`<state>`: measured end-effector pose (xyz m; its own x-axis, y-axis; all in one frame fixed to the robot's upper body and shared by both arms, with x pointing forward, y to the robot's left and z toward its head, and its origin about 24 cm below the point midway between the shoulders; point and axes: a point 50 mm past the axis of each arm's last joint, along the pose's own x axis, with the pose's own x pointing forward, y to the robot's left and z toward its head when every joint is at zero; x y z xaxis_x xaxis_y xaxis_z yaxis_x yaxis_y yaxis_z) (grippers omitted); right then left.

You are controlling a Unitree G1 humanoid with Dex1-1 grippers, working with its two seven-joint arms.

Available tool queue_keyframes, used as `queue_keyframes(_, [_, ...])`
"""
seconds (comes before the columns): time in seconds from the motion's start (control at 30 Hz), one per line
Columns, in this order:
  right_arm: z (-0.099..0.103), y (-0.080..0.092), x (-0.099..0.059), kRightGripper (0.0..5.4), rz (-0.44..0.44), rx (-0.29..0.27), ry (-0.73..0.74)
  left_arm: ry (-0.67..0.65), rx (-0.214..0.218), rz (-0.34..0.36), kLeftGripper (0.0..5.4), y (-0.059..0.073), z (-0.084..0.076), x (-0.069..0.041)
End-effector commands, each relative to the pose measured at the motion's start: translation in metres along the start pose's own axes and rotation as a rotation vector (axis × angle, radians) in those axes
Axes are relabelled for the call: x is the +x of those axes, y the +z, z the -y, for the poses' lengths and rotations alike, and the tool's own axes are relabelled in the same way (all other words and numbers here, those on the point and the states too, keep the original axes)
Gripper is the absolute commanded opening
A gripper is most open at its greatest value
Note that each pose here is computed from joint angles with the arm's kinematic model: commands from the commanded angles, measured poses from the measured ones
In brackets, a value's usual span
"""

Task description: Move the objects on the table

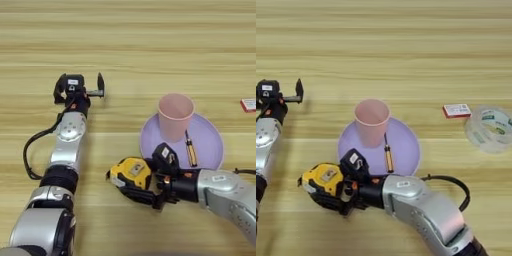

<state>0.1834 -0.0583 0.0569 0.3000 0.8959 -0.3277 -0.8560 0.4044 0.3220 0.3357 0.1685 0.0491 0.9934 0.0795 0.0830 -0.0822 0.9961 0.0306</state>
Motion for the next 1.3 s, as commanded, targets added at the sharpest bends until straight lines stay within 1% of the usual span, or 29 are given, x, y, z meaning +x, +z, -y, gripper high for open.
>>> queue_keyframes(0.03, [0.0, 0.0053, 0.0055, 4.16, 0.007, -0.051, 0.019, -0.005, 0.02, 0.005, 5.4, 0.0026, 0.0019, 0.0014])
queue_keyframes(0.13, [-0.0015, 0.0043, 0.0078, 4.16, -0.001, -0.065, 0.028, -0.005, 0.019, 0.005, 5.4, 0.0026, 0.0024, 0.0012])
queue_keyframes(0.27, [0.0015, 0.0028, 0.0095, 4.16, -0.011, -0.078, 0.012, -0.006, 0.018, 0.006, 5.4, 0.0029, 0.003, 0.001])
queue_keyframes(0.47, [0.0021, -0.0021, 0.0129, 4.16, -0.023, -0.068, 0.021, -0.006, 0.016, 0.007, 5.4, 0.0031, 0.0037, 0.0006])
queue_keyframes(0.73, [-0.0001, -0.0034, 0.0128, 4.16, -0.025, -0.066, 0.035, -0.006, 0.014, 0.007, 5.4, 0.0032, 0.0041, 0.0005])
queue_keyframes(0.77, [-0.0001, -0.0032, 0.0127, 4.45, -0.024, -0.067, 0.035, -0.006, 0.014, 0.007, 5.4, 0.0032, 0.0041, 0.0005])
queue_keyframes(0.83, [0.0004, -0.0027, 0.0126, 4.59, -0.022, -0.067, 0.033, -0.006, 0.014, 0.007, 5.4, 0.0032, 0.004, 0.0005])
queue_keyframes(1.07, [0.0007, -0.0008, 0.0119, 5.36, -0.011, -0.069, 0.032, -0.006, 0.014, 0.006, 5.4, 0.0031, 0.0042, 0.0005])
queue_keyframes(1.3, [0.0003, 0.001, 0.0114, 5.36, -0.004, -0.073, 0.032, -0.005, 0.015, 0.006, 5.4, 0.003, 0.0037, 0.0006])
